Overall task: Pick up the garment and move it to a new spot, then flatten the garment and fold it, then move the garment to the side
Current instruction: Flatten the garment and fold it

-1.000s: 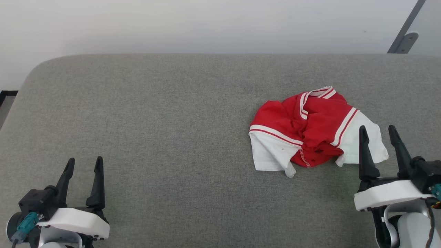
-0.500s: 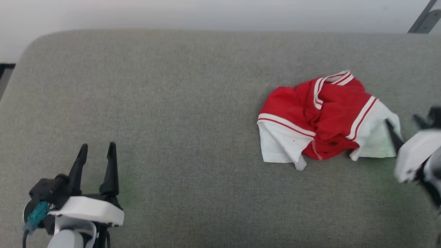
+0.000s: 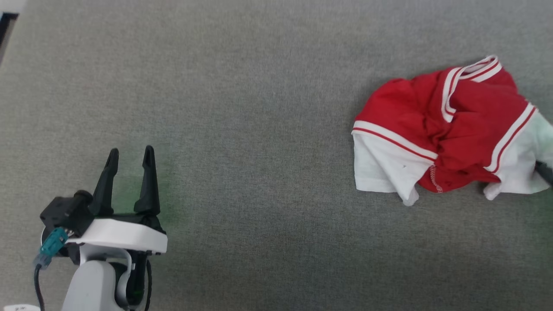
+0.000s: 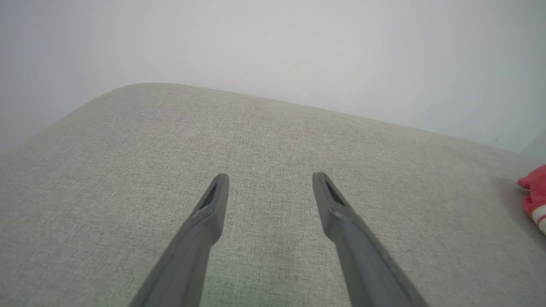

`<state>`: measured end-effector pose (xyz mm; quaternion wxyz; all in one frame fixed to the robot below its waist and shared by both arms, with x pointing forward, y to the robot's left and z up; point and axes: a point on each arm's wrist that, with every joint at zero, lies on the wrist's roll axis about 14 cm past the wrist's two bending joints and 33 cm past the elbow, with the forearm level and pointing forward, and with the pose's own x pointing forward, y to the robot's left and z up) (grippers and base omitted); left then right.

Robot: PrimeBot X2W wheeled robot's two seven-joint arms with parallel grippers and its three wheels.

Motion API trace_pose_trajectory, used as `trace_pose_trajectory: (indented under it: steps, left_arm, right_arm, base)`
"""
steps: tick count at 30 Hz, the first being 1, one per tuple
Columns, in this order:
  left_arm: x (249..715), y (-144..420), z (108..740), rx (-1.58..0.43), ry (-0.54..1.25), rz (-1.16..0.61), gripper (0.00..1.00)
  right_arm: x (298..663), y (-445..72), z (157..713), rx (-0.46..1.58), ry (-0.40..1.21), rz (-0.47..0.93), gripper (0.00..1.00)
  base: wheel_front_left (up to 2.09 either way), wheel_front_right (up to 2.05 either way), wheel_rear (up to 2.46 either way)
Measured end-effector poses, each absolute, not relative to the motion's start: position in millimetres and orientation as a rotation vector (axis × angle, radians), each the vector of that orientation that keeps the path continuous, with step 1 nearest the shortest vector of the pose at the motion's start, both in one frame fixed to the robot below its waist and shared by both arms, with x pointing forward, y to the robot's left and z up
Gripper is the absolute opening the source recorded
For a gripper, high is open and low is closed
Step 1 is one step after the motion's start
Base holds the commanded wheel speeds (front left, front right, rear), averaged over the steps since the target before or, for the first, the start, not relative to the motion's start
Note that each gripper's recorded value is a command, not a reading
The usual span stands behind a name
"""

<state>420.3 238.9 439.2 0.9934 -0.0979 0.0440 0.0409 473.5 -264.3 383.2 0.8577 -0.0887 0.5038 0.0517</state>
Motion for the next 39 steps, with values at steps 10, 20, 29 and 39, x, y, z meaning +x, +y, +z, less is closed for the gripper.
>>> trace_pose_trajectory:
  steps: [10,20,29,39]
  left_arm:
    - [436.3,233.9,424.8,-0.198,0.113,0.071,1.0]
    - [453.5,214.3,423.6,-0.196,0.107,0.0,1.0]
    - [459.7,206.3,425.2,-0.187,0.102,-0.037,1.0]
    - [476.1,170.6,452.9,-0.132,0.05,-0.236,1.0]
  right_arm:
    - [485.0,-255.1,360.1,-0.16,1.085,0.15,0.0]
    - [499.9,-329.6,389.5,-0.122,0.916,-0.062,0.0]
    - [492.0,-394.4,413.6,-0.121,0.815,-0.249,0.0]
    - [495.8,-394.3,441.7,-0.096,0.584,-0.273,1.0]
  base:
    - [0.0,0.0,0.0]
    - [0.0,0.0,0.0]
    - [0.0,0.0,0.0]
    - [0.0,0.0,0.0]
